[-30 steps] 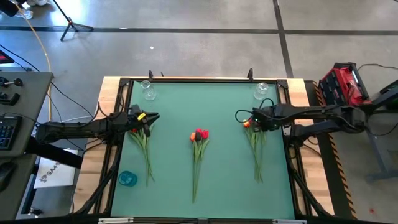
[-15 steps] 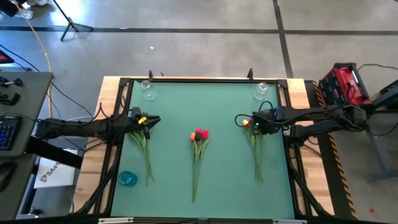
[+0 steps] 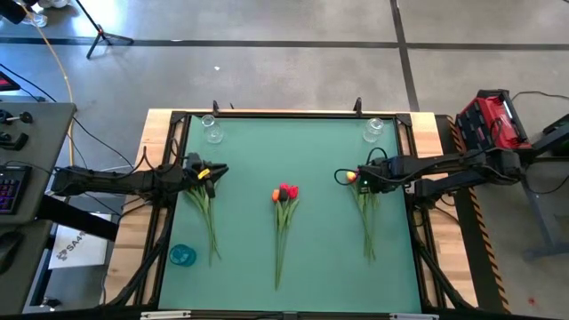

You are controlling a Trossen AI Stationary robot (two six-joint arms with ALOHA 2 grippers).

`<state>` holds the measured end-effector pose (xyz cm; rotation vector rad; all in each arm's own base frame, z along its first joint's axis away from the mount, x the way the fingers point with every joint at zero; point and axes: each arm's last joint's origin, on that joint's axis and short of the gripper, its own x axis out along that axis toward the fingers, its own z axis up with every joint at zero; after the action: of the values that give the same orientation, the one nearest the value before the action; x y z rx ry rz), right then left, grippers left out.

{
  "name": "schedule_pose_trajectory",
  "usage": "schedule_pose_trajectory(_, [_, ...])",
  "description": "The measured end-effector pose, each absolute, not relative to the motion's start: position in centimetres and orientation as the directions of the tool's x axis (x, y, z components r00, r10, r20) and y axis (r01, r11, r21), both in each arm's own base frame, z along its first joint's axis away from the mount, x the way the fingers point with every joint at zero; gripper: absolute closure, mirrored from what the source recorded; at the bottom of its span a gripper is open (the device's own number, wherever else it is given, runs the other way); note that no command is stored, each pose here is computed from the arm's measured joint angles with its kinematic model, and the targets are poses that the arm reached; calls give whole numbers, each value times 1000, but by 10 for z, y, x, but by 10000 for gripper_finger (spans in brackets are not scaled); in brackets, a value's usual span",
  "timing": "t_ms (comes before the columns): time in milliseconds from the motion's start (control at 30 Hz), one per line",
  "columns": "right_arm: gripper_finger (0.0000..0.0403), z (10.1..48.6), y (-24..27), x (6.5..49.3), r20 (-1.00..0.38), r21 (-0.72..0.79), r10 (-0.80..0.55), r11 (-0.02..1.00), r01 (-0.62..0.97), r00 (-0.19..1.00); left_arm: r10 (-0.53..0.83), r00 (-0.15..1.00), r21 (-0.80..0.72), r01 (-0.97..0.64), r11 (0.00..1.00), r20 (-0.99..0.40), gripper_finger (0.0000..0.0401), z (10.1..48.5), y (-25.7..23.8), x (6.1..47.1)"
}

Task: Sort flowers into vase by color
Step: Put the black tulip into the right transparent vase

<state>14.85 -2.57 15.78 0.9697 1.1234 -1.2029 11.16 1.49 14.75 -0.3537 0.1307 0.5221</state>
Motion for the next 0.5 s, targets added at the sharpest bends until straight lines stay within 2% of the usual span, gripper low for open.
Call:
schedule_pose_trajectory(267, [332, 155, -26, 147, -980, -56, -193, 82, 995, -39, 465, 859, -289, -510, 810, -211, 339, 148, 15, 112])
schedule_pose_trajectory(500, [332, 145, -25, 156, -985, -62, -168, 86, 994, -47, 465, 860, -272, -508, 817, -211, 339, 147, 15, 112])
